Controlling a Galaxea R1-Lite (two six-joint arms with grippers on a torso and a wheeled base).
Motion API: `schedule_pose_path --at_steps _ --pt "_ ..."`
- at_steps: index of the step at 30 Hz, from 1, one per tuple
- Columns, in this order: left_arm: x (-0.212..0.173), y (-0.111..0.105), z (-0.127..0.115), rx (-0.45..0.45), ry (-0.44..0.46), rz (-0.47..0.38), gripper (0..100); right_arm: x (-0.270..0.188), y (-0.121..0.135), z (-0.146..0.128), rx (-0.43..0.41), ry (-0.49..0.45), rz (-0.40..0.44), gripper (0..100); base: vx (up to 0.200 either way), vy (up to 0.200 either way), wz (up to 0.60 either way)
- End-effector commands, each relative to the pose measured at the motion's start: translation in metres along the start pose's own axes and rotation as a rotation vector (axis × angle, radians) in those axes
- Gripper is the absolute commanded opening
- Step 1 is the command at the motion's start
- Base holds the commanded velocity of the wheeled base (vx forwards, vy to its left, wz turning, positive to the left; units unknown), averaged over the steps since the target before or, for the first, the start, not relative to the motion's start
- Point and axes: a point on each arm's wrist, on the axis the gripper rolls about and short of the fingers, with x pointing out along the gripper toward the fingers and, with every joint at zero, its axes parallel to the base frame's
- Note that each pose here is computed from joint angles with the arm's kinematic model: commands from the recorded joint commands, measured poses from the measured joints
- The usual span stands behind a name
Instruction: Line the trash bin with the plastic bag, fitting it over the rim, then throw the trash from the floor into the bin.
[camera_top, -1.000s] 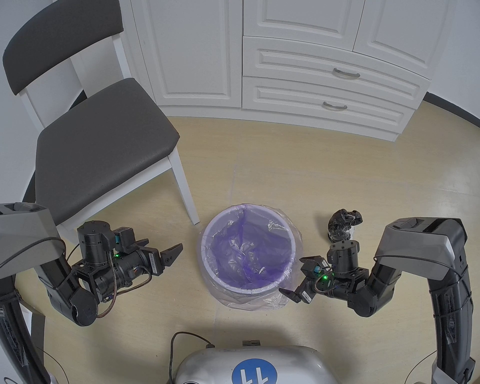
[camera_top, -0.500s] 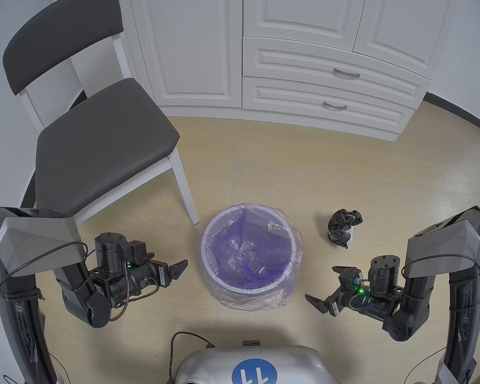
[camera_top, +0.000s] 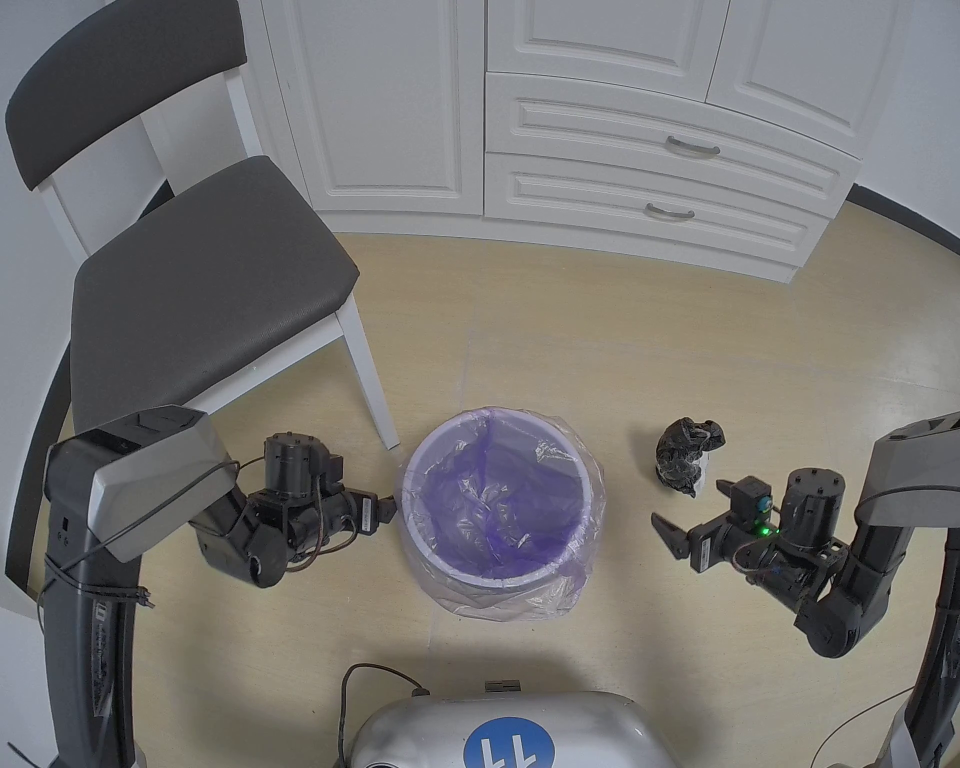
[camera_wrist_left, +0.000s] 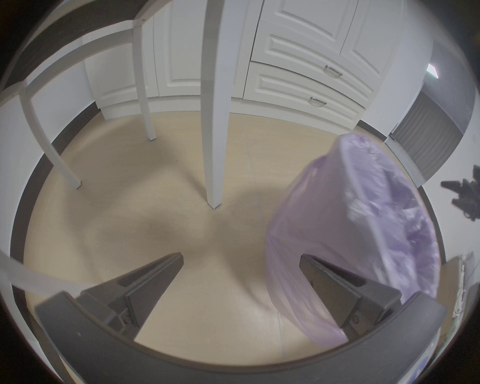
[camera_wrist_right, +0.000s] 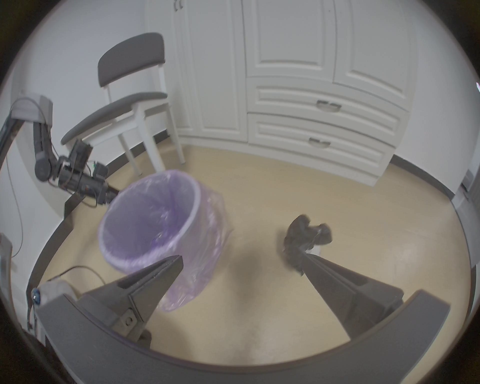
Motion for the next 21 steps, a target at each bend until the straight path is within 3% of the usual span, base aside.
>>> schedule_pose_path --at_steps 1,15,21 --pt "0.067 0.003 -0.023 0.045 0.098 0.066 100 -0.016 -0.036 0.053 0.045 -0.189 -0.146 100 0.000 0.000 0.00" --pt "0.091 -0.012 -0.021 0.066 0.159 0.041 100 -0.020 -0.040 0.058 0.048 -0.203 -0.159 100 0.000 0.000 0.00" --pt "0.080 -0.008 -0.003 0.056 0.125 0.110 100 -0.021 -0.043 0.058 0.048 -0.206 -0.172 100 0.000 0.000 0.00"
